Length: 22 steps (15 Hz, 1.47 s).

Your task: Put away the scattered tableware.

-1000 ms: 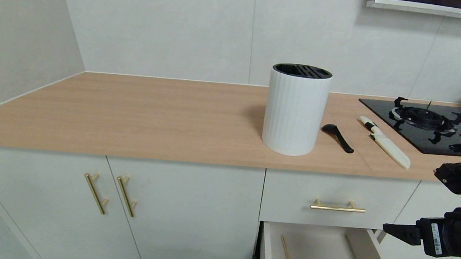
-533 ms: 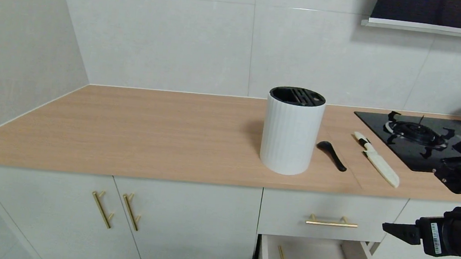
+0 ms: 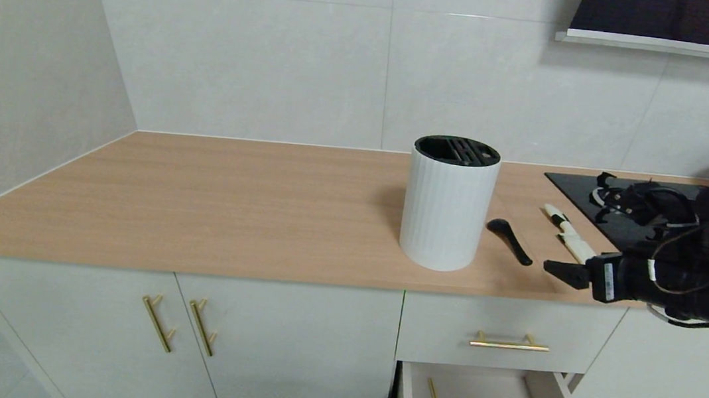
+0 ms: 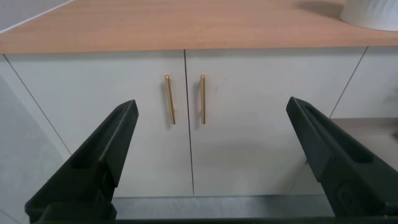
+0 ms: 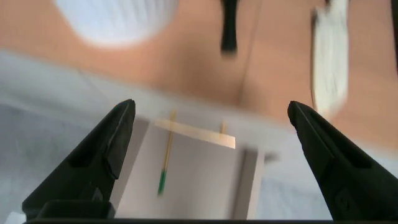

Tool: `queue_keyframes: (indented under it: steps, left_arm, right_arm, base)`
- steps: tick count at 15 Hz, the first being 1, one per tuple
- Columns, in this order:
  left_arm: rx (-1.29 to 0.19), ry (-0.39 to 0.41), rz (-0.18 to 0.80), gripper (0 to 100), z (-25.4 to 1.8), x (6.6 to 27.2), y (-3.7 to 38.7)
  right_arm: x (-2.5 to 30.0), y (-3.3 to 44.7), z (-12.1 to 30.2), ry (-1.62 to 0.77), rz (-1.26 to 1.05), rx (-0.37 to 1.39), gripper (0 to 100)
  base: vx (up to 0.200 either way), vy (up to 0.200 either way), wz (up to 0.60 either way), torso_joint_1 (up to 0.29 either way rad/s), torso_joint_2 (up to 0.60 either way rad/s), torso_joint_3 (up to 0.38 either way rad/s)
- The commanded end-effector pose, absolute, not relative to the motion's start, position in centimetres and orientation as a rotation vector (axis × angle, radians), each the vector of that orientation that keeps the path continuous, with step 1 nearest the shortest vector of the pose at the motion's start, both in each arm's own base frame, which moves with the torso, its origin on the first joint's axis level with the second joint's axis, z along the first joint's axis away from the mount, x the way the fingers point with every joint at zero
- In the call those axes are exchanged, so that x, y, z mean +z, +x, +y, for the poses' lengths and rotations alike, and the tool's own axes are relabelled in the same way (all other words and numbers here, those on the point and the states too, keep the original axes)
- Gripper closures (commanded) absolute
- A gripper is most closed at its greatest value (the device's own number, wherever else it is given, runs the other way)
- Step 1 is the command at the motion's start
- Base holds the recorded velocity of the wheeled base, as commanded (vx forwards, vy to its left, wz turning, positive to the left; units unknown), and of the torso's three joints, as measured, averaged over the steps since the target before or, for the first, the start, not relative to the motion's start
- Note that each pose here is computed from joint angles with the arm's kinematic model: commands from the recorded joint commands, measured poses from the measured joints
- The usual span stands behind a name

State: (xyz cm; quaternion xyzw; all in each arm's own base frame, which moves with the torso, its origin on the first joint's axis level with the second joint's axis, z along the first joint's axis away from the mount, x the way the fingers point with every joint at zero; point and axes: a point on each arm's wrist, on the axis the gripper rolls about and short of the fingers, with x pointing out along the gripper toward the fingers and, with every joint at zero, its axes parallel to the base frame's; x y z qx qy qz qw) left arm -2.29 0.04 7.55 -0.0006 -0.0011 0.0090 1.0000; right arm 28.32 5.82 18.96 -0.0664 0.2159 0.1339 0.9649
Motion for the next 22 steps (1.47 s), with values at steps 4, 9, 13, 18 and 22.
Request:
queue_keyframes:
  steps: [4,9,13,18,22]
  left_arm:
    - [0.018,-0.002,-0.002,0,0.0,7.6,-2.3]
    - [0.018,-0.002,-0.002,0,0.0,7.6,-2.3]
    - [0.018,-0.002,-0.002,0,0.0,7.6,-2.3]
    - [0.018,0.000,-0.002,0,0.0,7.6,-2.3]
    - [0.018,-0.002,-0.002,0,0.0,7.6,-2.3]
  right_arm:
    - [13.9,38.0,7.4,-0.136,0.514,0.280,0]
    - [11.9,41.5,7.4,-0.128,0.517,0.262,0]
    - [11.2,42.5,7.3,-0.125,0.509,0.254,0]
    - [10.9,43.5,7.2,-0.102,0.496,0.242,0]
    - [9.6,44.0,7.3,-0.102,0.516,0.239,100]
  base:
    - [0.000,0.000,0.00,0.000,0.00,0.000]
    - [0.000,0.000,0.00,0.000,0.00,0.000]
    - [0.000,0.000,0.00,0.000,0.00,0.000]
    - [0.000,0.000,0.00,0.000,0.00,0.000]
    - [0.000,0.000,0.00,0.000,0.00,0.000]
